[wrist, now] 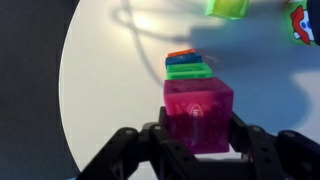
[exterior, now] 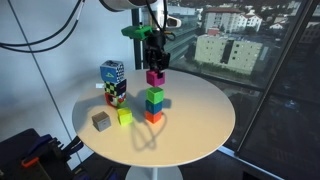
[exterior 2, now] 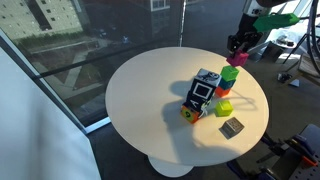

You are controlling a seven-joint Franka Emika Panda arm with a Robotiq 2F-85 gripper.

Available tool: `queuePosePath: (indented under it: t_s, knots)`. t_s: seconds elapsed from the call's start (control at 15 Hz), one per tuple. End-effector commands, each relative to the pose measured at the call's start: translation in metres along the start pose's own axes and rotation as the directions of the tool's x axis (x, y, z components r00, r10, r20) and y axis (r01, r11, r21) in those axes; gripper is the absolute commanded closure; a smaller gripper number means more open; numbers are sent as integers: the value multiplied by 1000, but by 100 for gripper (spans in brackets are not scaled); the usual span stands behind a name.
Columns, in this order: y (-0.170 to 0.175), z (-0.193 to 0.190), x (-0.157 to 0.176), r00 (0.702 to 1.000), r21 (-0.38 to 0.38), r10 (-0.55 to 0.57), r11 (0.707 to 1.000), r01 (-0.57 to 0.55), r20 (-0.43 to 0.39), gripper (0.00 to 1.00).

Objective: Pick up the pink block and put it on the green block

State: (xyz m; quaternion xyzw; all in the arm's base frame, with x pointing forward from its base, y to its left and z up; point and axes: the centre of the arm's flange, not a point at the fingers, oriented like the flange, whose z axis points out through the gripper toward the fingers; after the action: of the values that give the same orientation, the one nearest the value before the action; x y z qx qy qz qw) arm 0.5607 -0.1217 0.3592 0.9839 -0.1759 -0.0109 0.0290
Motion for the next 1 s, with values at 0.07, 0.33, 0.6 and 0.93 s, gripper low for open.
queuePosePath:
  t_s: [0.07,0.33,0.6,0.93]
  knots:
    - [-6,1,12,1000,-19,15,1000,-15,10,70]
    - [-5,7,13,1000,-28,14,1000,-14,22,70]
    - [-4,11,12,999,-33,13,999,-12,37,70]
    - [-2,15,10,998,-40,11,999,-9,55,70]
